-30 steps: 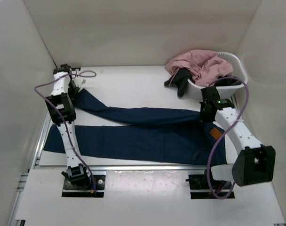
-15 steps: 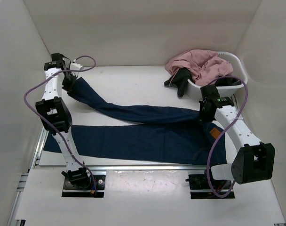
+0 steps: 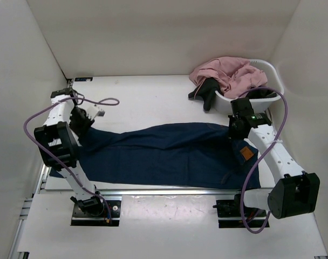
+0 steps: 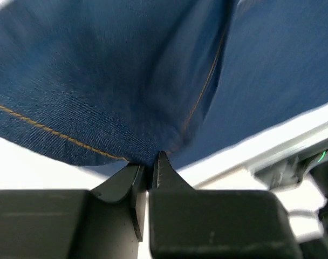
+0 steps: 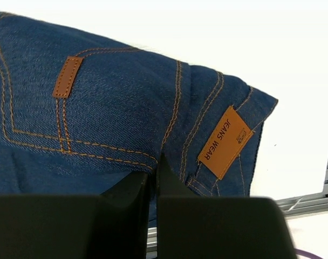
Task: Fold and stack the trousers
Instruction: Fold the trousers
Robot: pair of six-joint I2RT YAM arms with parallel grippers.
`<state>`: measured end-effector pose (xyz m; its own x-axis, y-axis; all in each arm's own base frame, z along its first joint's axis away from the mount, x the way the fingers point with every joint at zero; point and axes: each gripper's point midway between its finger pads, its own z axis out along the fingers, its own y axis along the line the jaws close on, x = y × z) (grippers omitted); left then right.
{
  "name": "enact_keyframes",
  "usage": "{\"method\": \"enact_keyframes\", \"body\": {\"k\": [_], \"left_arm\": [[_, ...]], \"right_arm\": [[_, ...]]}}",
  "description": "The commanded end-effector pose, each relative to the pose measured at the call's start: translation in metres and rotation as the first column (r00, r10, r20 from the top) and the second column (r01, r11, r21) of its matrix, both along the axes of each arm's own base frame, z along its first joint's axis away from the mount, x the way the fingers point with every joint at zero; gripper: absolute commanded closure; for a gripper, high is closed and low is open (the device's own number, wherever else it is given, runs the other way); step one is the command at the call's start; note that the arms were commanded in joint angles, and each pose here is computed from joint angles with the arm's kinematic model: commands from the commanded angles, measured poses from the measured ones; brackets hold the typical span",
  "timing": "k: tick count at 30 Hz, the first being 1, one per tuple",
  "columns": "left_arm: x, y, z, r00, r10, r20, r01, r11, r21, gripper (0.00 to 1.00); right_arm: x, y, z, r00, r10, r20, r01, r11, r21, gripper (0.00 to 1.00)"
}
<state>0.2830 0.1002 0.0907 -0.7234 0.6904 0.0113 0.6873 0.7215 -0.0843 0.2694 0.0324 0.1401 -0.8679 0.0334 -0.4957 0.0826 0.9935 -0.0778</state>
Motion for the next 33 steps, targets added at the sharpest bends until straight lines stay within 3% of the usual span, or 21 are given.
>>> {"method": "enact_keyframes", "body": {"k": [1, 5, 7, 8, 11, 12, 14, 16, 18, 22, 26, 28, 29, 30, 32, 33], "left_arm": [[0.044, -0.070, 0.038, 0.973, 0.014, 0.232, 0.062, 0.947, -0.316, 0.86], [0.041, -0.085, 0.045, 0.970, 0.032, 0.240, 0.055, 0.936, -0.348, 0.86], [0.046, -0.073, 0.045, 0.969, 0.091, 0.228, -0.011, 0.943, -0.332, 0.86], [0.059, -0.055, 0.057, 0.950, 0.186, 0.251, -0.098, 0.941, -0.324, 0.86], [0.093, -0.034, 0.046, 0.893, 0.419, 0.166, -0.315, 0.844, -0.434, 0.86], [0.117, -0.029, 0.057, 0.873, 0.442, 0.206, -0.315, 0.834, -0.453, 0.86], [0.146, -0.019, 0.030, 0.848, 0.509, 0.149, -0.393, 0.791, -0.469, 0.86], [0.188, -0.012, 0.033, 0.765, 0.624, 0.157, -0.458, 0.699, -0.550, 0.86], [0.209, -0.015, 0.039, 0.700, 0.700, 0.140, -0.497, 0.619, -0.608, 0.86], [0.221, -0.014, 0.038, 0.659, 0.736, 0.154, -0.500, 0.582, -0.641, 0.84], [0.232, 0.011, 0.042, 0.598, 0.765, 0.237, -0.512, 0.592, -0.622, 0.73], [0.234, 0.010, 0.046, 0.617, 0.744, 0.258, -0.475, 0.613, -0.631, 0.74], [0.230, 0.007, 0.059, 0.620, 0.733, 0.279, -0.451, 0.624, -0.638, 0.86], [0.227, 0.006, 0.063, 0.625, 0.725, 0.290, -0.441, 0.634, -0.636, 0.86], [0.216, -0.009, 0.075, 0.665, 0.673, 0.323, -0.382, 0.678, -0.628, 0.86], [0.210, -0.016, 0.078, 0.683, 0.647, 0.340, -0.364, 0.705, -0.609, 0.86]], "right_arm": [[0.003, 0.010, 0.017, 0.998, 0.006, 0.055, -0.007, 1.000, 0.018, 1.00], [0.000, 0.013, 0.019, 0.999, 0.005, 0.049, -0.005, 1.000, 0.010, 1.00], [0.000, 0.015, 0.020, 0.998, 0.007, 0.058, -0.006, 1.000, -0.011, 1.00], [0.000, 0.016, 0.020, 0.998, -0.004, 0.064, 0.005, 1.000, -0.013, 1.00], [0.001, 0.012, 0.019, 0.996, -0.046, 0.078, 0.048, 0.999, -0.025, 1.00], [0.004, 0.010, 0.018, 0.994, -0.063, 0.084, 0.066, 0.997, -0.034, 1.00], [0.003, -0.001, 0.016, 0.989, -0.119, 0.083, 0.126, 0.989, -0.079, 1.00], [0.001, -0.014, 0.014, 0.974, -0.206, 0.090, 0.216, 0.970, -0.110, 1.00], [0.002, -0.016, 0.014, 0.967, -0.238, 0.094, 0.246, 0.964, -0.097, 1.00], [-0.003, -0.014, 0.006, 0.969, -0.238, 0.069, 0.244, 0.966, -0.089, 1.00], [-0.007, -0.011, 0.000, 0.970, -0.237, 0.056, 0.241, 0.968, -0.067, 1.00], [-0.010, -0.012, 0.003, 0.970, -0.237, 0.057, 0.241, 0.968, -0.066, 1.00], [-0.014, -0.013, 0.003, 0.970, -0.237, 0.049, 0.240, 0.968, -0.071, 0.90], [-0.014, -0.015, 0.004, 0.971, -0.233, 0.052, 0.237, 0.968, -0.084, 0.68], [-0.023, -0.017, 0.003, 0.979, -0.206, 0.004, 0.205, 0.972, -0.114, 0.01], [-0.018, -0.012, 0.007, 0.983, -0.183, 0.011, 0.183, 0.977, -0.113, 0.01]]}}
